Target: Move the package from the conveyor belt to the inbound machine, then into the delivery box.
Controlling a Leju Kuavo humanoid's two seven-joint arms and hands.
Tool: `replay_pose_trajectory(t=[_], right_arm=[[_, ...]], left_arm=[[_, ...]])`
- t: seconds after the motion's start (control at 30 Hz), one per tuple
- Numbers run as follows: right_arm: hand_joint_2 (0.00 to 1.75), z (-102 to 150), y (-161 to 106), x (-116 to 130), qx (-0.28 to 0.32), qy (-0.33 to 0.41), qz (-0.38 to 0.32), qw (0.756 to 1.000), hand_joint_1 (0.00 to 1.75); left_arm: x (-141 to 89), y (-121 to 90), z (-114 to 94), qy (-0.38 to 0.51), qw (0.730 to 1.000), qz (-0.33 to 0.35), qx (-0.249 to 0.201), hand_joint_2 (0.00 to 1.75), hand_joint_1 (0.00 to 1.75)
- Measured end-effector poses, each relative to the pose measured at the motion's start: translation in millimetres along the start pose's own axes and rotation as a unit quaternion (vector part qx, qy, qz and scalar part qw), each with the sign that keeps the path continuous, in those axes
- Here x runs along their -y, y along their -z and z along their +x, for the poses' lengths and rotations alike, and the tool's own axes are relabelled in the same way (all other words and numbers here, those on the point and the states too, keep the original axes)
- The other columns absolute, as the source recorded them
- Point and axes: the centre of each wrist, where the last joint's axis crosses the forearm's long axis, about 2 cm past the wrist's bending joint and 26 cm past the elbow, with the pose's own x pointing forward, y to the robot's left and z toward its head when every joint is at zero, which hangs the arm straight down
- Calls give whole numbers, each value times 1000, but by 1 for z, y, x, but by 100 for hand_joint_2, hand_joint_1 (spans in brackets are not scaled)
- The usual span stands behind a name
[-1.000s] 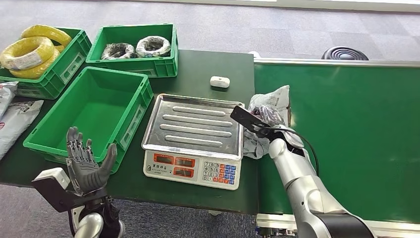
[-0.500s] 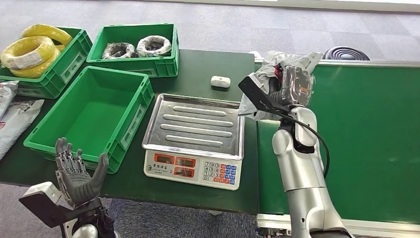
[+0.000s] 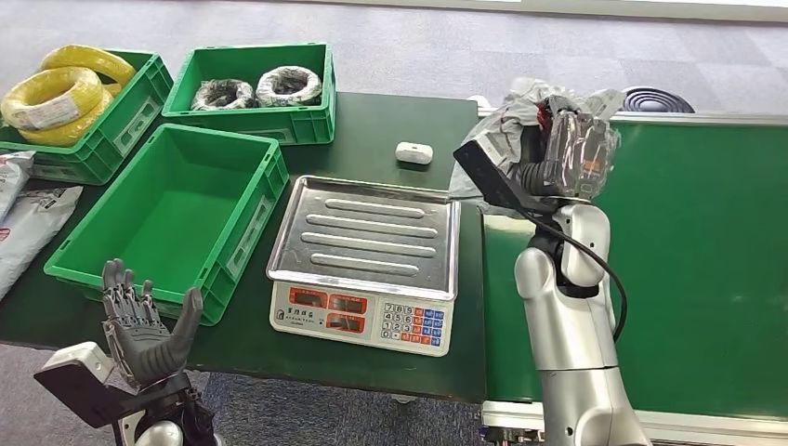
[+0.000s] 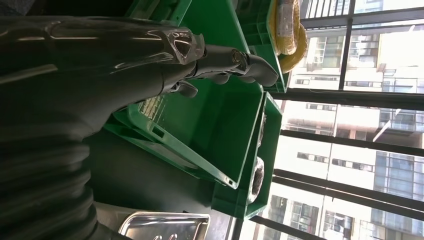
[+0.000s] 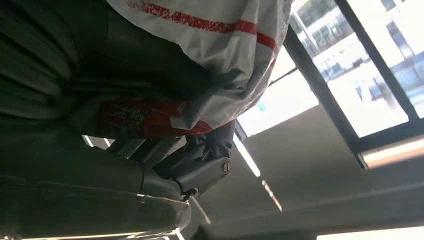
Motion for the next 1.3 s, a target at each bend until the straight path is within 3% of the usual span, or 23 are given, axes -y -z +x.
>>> replay_pose_trajectory(t=[0.13, 0.27, 0.53, 0.8, 1.17, 1.3], right_arm=[[175, 14, 7, 14, 21, -38, -78, 996, 175], [175, 24, 15, 17, 38, -41, -93, 994, 175], [175, 49, 19, -19, 153, 129, 30, 979, 175], [175, 53, 10, -59, 132, 135, 109, 976, 175], [175, 48, -7, -86, 99, 125, 178, 971, 175], [175, 47, -16, -93, 90, 133, 195, 968, 0]], left_arm=[[5, -3, -2, -2, 1000, -3, -2, 175, 0], [9, -7, -4, -7, 1000, -7, -6, 175, 0], [29, 2, -14, -40, 999, -33, -9, 175, 0], [29, 2, -17, -37, 998, -40, -10, 175, 0], [27, 3, -17, -33, 999, -41, -9, 175, 0], [27, 2, -17, -33, 999, -42, -9, 175, 0]])
